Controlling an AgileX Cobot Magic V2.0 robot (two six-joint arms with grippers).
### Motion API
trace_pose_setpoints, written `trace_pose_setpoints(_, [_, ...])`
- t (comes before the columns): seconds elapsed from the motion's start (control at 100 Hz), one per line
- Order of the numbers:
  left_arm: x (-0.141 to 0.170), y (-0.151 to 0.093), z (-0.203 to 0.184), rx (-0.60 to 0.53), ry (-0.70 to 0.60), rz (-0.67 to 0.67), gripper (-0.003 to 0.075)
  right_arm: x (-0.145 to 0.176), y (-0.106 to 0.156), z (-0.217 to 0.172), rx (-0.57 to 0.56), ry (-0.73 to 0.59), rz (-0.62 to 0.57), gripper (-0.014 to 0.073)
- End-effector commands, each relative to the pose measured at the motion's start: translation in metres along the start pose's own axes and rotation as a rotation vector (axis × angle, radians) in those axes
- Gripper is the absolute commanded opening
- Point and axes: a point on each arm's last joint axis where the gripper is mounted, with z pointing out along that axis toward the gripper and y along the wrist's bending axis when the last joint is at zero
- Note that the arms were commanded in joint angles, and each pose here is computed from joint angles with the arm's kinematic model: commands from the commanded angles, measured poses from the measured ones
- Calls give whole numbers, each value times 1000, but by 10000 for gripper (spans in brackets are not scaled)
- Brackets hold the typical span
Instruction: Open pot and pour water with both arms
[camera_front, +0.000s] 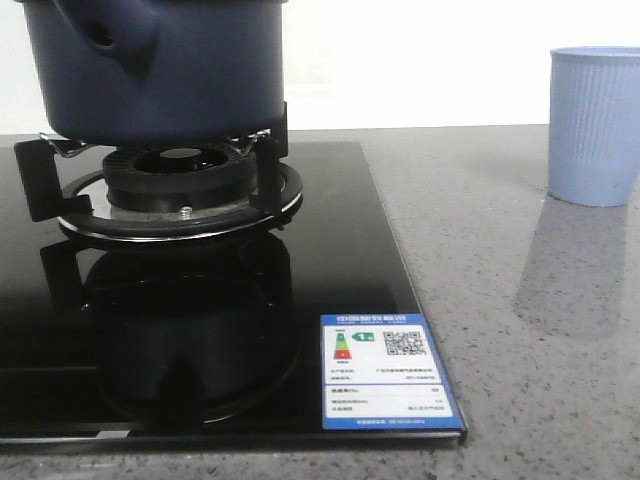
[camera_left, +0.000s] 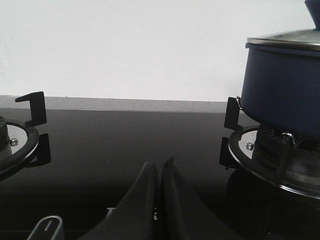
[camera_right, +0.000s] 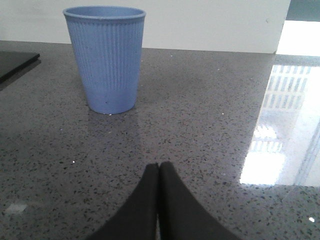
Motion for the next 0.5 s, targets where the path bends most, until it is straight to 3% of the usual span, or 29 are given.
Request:
trace_pose_setpoints(0.0, [-4,1,-2,-4,-87,-16,-16,-2,0,-1,11,-75,-13,-61])
trace_pose_setpoints(0.49, [-4,1,-2,-4,-87,-16,-16,-1,0,-1,10,-69,-13,-61])
